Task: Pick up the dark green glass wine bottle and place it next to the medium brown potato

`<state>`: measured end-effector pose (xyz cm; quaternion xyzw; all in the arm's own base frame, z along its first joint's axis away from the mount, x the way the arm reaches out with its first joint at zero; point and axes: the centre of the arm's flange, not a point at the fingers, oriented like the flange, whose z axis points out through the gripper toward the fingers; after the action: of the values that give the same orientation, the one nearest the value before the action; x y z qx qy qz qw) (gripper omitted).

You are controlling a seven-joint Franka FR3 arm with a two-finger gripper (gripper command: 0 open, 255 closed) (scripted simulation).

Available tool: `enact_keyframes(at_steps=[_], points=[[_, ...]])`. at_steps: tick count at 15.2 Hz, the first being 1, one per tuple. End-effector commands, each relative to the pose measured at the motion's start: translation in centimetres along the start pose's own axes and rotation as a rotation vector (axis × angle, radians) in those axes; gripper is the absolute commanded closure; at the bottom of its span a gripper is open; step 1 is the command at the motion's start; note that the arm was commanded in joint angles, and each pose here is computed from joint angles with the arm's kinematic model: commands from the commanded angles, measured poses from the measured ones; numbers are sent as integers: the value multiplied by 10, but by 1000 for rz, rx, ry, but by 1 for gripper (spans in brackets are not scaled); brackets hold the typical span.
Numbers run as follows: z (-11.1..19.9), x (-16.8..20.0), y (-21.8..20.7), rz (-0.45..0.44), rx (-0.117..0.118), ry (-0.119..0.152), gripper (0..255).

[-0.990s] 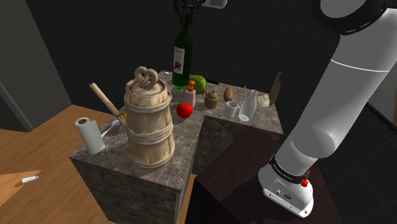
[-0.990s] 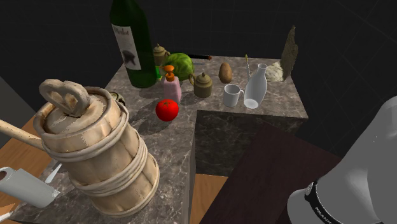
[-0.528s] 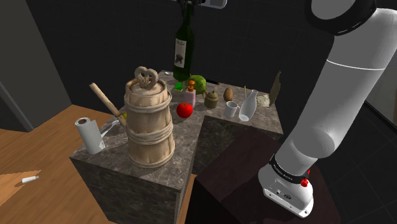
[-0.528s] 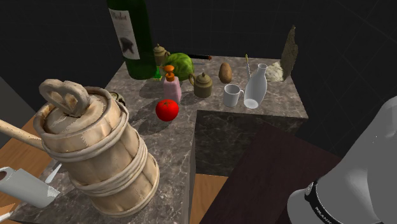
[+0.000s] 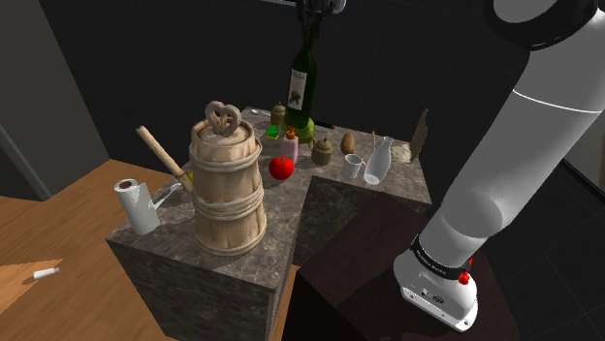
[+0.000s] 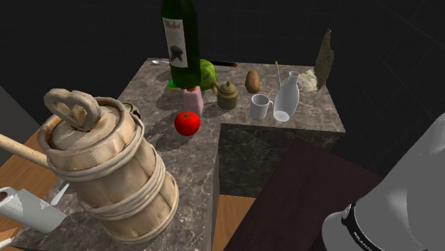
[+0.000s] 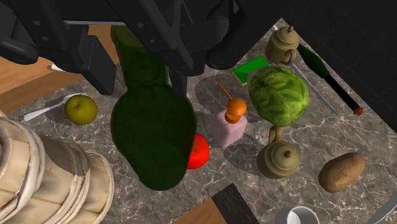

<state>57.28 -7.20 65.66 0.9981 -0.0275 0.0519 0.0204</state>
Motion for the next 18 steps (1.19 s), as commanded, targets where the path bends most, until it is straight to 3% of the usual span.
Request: enact_keyframes(at_steps=[1,18], points=[[9,-4,26,-1,0,2,255],[95,-36,230,-1,0,2,255]])
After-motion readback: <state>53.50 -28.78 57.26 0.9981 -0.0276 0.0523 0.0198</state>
